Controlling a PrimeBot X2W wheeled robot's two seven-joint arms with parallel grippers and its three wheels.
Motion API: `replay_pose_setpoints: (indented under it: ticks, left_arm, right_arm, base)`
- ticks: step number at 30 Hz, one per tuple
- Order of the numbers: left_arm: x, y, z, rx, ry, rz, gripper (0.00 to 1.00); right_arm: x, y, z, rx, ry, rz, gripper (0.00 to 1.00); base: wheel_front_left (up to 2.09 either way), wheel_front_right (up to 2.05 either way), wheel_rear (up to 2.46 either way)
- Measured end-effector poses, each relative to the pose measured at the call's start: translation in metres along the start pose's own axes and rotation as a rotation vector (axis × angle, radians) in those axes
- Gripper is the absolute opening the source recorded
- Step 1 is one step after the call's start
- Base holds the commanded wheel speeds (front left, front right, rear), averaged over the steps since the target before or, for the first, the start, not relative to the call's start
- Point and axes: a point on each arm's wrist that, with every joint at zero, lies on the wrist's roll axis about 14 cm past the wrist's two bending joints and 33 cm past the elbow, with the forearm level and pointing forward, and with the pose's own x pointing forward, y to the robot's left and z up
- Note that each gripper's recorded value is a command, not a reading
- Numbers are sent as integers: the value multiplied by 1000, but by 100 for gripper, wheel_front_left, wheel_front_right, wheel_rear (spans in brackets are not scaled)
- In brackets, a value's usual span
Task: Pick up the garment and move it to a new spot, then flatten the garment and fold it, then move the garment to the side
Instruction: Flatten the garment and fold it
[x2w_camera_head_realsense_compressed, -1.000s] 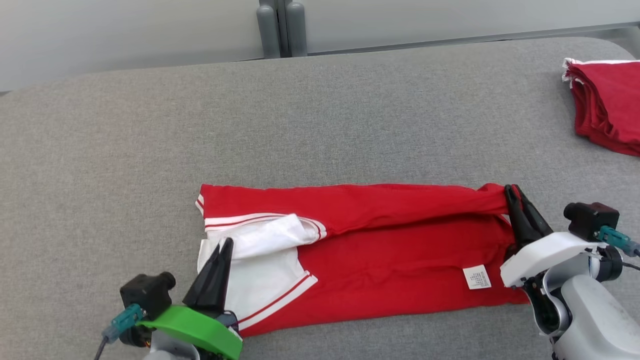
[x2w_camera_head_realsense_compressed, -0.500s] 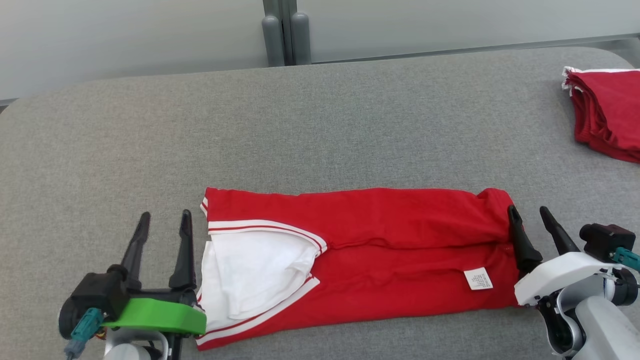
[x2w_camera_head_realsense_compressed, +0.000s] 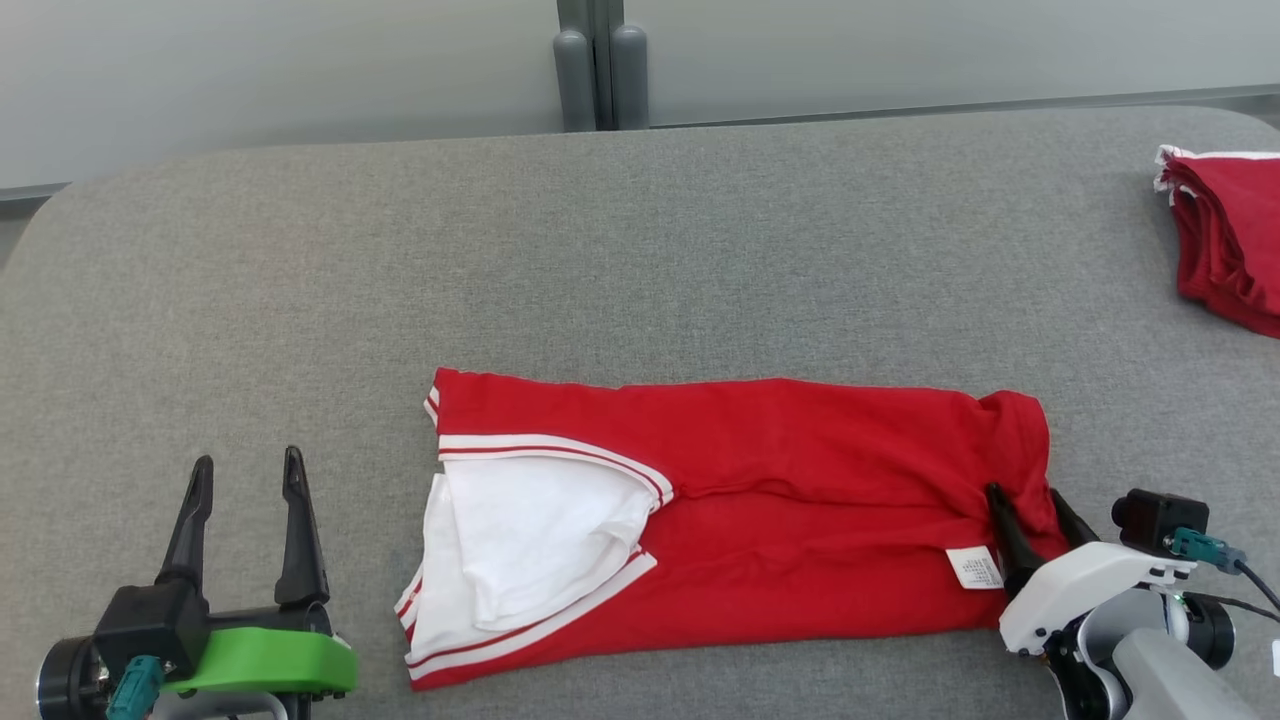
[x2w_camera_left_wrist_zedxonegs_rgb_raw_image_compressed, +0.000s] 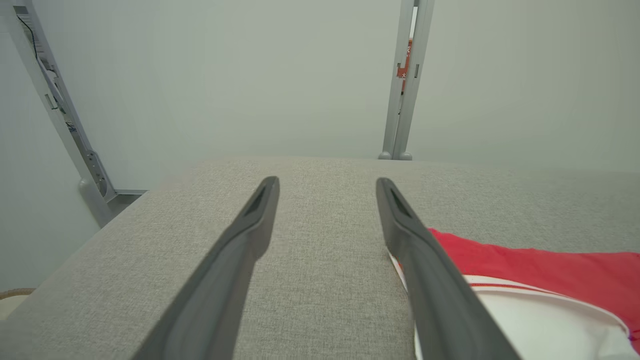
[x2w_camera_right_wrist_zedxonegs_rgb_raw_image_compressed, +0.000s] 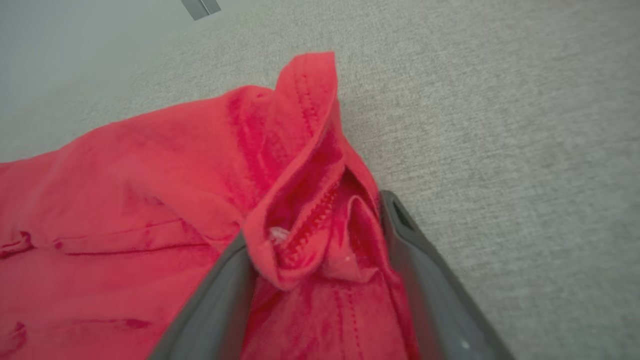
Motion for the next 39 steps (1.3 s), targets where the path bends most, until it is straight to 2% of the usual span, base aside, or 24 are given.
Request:
replay_pose_setpoints:
  ticks: [1, 2, 7, 15, 20, 23, 28, 39]
  left_arm:
    - [-1, 1, 0, 4, 2, 1, 100]
    - [-2, 2, -1, 11, 4, 3, 100]
    - [-6, 5, -4, 16, 16, 9, 100]
    - [-9, 4, 4, 23, -9, -3, 100]
    - [-13, 3, 5, 17, -11, -6, 100]
    - [-14, 2, 7, 14, -16, -8, 100]
    - [-15, 0, 7, 6, -18, -12, 100]
    - [-23, 8, 6, 4, -13, 17, 100]
  right_arm:
    - [0, 0, -2, 6, 5, -1, 25]
    - [0, 0, -2, 11, 6, -2, 0]
    - [-3, -7, 2, 22, -5, -17, 0]
    - [-22, -80, 57, -17, -123, -174, 0]
    - [-27, -85, 74, -46, -168, -178, 0]
    - [-26, -72, 84, -49, -204, -144, 0]
    - [-19, -31, 88, -44, -241, -42, 0]
    - [-11, 102, 68, -20, -222, 289, 0]
  base:
    - [0, 0, 0]
    - [0, 0, 0]
    - [0, 0, 0]
    - [0, 0, 0]
    - [0, 0, 0]
    - [0, 0, 0]
    - [0, 0, 0]
    - [0, 0, 0]
